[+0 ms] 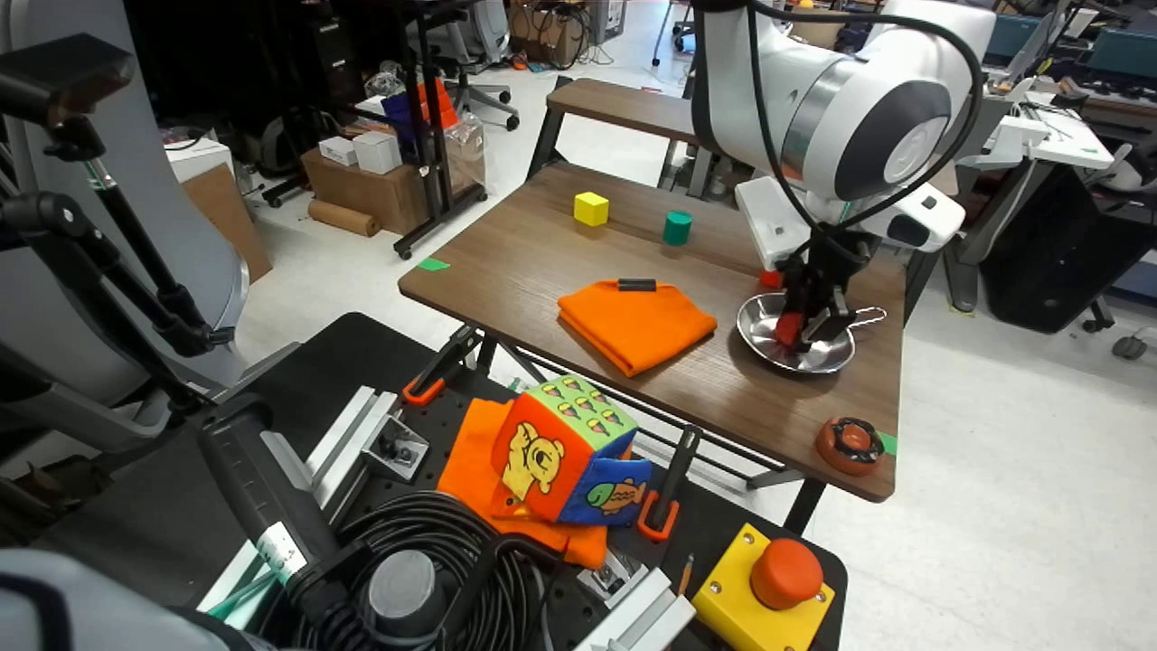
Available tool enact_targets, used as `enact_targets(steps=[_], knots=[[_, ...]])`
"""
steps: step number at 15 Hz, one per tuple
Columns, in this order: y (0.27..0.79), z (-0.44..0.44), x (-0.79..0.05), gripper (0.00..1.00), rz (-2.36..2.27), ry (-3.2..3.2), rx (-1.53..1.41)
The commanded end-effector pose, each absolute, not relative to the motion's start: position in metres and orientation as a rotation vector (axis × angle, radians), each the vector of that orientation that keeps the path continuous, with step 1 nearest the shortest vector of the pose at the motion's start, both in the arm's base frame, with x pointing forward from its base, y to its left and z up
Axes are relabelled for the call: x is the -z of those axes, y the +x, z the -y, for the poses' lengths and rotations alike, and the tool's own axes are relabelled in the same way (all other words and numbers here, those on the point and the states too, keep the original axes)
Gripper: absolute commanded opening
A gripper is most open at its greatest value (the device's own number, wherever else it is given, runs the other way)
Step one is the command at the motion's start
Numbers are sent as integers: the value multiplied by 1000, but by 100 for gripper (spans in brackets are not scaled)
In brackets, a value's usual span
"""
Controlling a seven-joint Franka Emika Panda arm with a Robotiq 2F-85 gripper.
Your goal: Pick up the red bowl from the pan and put it on the table
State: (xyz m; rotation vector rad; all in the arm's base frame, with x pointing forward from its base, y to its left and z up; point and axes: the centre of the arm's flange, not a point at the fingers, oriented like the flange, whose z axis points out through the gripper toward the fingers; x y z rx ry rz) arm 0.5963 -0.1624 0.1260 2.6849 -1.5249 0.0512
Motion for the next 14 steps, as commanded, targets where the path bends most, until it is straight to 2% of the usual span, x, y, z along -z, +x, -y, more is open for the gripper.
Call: enact_targets(steps=[1,5,8,14], knots=[[596,160,-150,20,1541,2671,45],[585,152,-206,20,1539,2723,70],[589,126,-245,20,1533,2769,-41],[616,58,-263,20,1522,2815,-96]])
